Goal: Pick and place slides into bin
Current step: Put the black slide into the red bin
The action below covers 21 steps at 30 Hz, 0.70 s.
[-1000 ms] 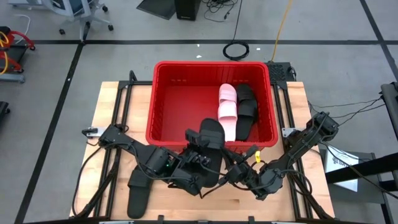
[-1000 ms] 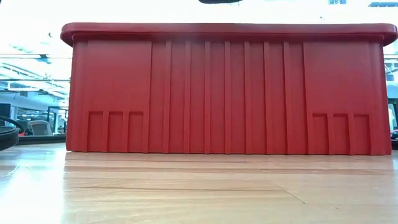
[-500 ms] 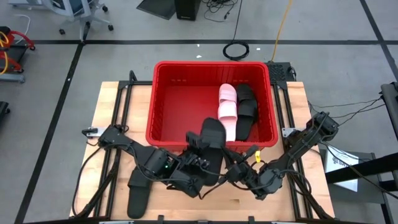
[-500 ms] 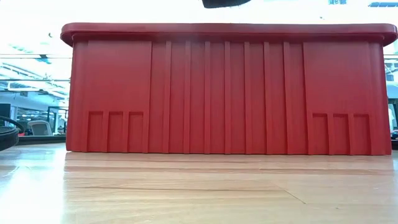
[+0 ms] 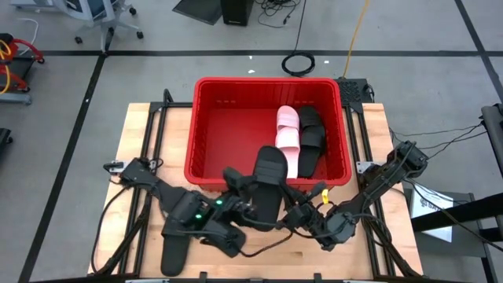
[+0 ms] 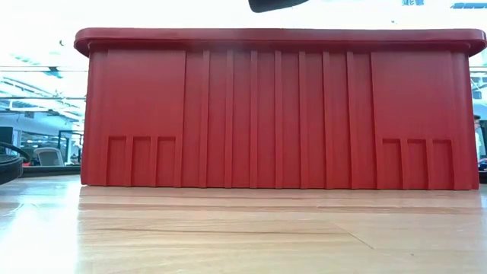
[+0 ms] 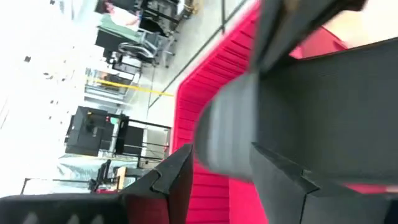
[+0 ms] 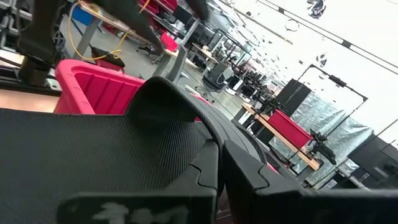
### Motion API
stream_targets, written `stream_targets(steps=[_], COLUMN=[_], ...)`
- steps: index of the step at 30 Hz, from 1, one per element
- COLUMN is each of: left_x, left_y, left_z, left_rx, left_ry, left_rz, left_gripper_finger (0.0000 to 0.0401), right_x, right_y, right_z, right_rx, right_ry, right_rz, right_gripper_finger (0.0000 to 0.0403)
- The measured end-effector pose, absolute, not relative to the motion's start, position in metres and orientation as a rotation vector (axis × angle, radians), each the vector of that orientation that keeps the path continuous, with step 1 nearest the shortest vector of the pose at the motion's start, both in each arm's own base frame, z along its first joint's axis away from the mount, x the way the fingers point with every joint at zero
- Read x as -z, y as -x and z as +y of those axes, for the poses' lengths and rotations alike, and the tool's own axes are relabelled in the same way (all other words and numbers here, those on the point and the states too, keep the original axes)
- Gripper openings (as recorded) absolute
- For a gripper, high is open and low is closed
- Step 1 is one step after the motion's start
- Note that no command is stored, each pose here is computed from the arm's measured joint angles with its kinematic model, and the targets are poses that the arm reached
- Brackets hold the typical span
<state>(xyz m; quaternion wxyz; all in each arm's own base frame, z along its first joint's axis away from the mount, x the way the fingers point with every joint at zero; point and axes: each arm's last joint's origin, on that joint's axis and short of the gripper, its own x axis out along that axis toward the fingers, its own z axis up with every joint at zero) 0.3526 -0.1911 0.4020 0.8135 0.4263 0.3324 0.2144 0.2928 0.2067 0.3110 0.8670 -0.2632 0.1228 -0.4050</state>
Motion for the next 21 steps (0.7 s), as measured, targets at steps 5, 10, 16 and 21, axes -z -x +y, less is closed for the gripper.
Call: stream_targets(steps=[5,10,16,21], left_x=[-0.433,-0.467,-0.503,-0.521], left_y=[-0.317,-0.277,-0.233,-0.206], left_z=[-0.189,-0.177,-0.152,-0.129], left_rx=[-0.466,-0.434,-0.412,-0.412], left_ry=[-0.799,-0.69,-0.581,-0.528], left_rz=[0.626,0.558,0.472,0.44], left_gripper_finger=[0.0168,0.0168,0.0168,0.0168], right_x=[-0.314,-0.328,-0.351,-0.367], right_y=[-0.293,-0.29,-0.278,-0.263], right_z=[0.206,0.196,0.176,0.151], right_rx=[0.823,0.816,0.803,0.813], right_ry=[0.557,0.547,0.536,0.531], right_rz=[0.243,0.224,0.191,0.167], right_gripper_finger=[0.0,0.0,0.0,0.0])
